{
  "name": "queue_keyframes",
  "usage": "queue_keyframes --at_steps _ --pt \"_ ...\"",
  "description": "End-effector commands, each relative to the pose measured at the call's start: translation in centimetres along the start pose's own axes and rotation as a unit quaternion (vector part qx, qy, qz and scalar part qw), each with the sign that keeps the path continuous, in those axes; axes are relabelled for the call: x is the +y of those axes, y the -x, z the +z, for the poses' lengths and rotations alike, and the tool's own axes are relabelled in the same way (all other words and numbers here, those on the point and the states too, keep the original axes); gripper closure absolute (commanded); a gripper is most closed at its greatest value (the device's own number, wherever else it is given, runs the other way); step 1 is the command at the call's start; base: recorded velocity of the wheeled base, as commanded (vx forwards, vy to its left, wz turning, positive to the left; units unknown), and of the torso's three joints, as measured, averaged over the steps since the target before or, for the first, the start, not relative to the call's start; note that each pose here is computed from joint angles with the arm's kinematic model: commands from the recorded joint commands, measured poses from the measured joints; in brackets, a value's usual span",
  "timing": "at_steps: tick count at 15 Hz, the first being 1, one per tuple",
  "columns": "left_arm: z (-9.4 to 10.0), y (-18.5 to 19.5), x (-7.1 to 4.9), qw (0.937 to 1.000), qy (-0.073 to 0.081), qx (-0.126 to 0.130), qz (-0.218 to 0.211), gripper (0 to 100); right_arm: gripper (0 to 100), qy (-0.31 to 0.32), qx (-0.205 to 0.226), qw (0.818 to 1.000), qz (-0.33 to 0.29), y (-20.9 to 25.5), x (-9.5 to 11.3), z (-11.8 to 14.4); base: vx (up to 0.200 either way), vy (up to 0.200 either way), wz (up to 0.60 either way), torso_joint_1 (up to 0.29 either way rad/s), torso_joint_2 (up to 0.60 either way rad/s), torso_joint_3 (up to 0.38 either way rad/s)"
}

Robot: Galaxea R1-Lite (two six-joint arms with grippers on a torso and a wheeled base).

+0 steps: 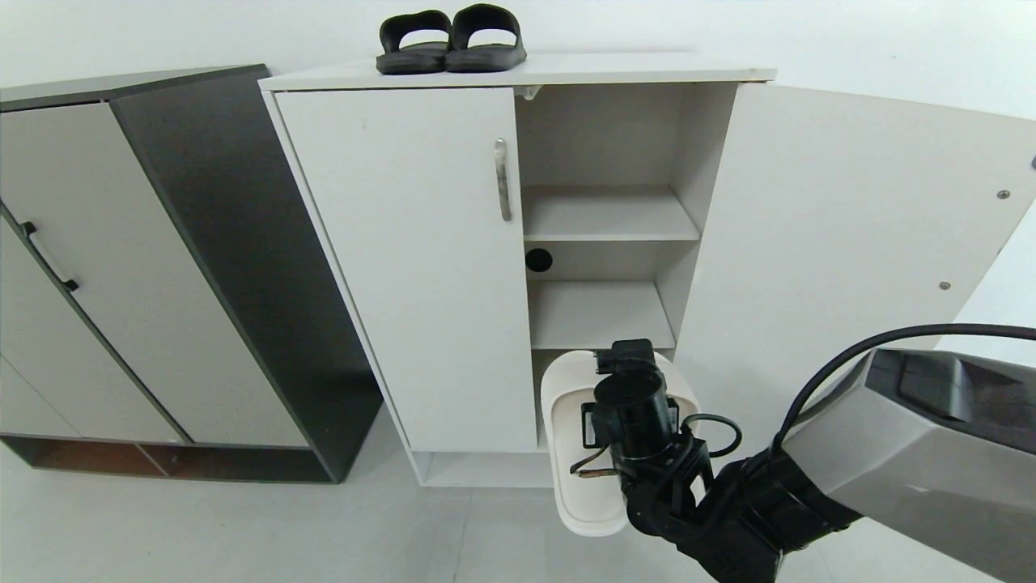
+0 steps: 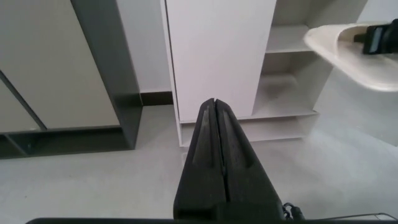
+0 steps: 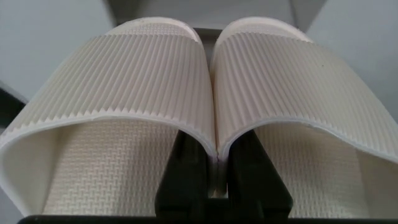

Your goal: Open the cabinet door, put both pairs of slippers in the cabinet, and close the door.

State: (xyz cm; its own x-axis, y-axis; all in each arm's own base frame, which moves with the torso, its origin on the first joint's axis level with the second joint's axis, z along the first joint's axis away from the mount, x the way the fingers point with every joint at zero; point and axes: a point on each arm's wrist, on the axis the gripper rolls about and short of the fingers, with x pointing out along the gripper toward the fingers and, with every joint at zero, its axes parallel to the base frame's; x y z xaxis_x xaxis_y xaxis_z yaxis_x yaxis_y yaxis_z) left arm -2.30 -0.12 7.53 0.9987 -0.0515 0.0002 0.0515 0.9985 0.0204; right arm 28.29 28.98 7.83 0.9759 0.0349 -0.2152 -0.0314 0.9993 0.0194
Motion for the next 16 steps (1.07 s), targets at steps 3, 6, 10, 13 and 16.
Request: queue_keyframes --at_steps 3,6,10,13,16 --pt "0.0 0.0 0.0 1.0000 0.000 0.001 0.000 100 100 0.005 0.008 1.000 0.001 -0.7 0.5 -1.2 0.000 0.000 0.00 0.002 0.00 -0.067" --pt "0.0 0.0 0.0 1.0000 0.000 0.001 0.000 100 100 -0.002 0.021 1.000 0.010 -1.5 0.1 -2.0 0.000 0.000 0.00 0.001 0.00 -0.181" --pt "0.0 0.0 0.0 1.0000 0.000 0.001 0.000 100 100 -0.003 0.019 1.000 0.006 -2.5 0.6 -2.5 0.000 0.000 0.00 0.004 0.00 -0.199" --pt "0.0 0.0 0.0 1.0000 0.000 0.001 0.001 100 100 -0.010 -0.012 1.000 0.006 -2.2 0.7 -1.4 0.000 0.000 0.00 0.004 0.00 -0.191" --pt "0.0 0.0 0.0 1.0000 0.000 0.001 0.000 100 100 -0.009 -0.063 0.998 0.010 -2.0 0.3 -0.7 0.000 0.000 0.00 0.000 0.00 -0.107"
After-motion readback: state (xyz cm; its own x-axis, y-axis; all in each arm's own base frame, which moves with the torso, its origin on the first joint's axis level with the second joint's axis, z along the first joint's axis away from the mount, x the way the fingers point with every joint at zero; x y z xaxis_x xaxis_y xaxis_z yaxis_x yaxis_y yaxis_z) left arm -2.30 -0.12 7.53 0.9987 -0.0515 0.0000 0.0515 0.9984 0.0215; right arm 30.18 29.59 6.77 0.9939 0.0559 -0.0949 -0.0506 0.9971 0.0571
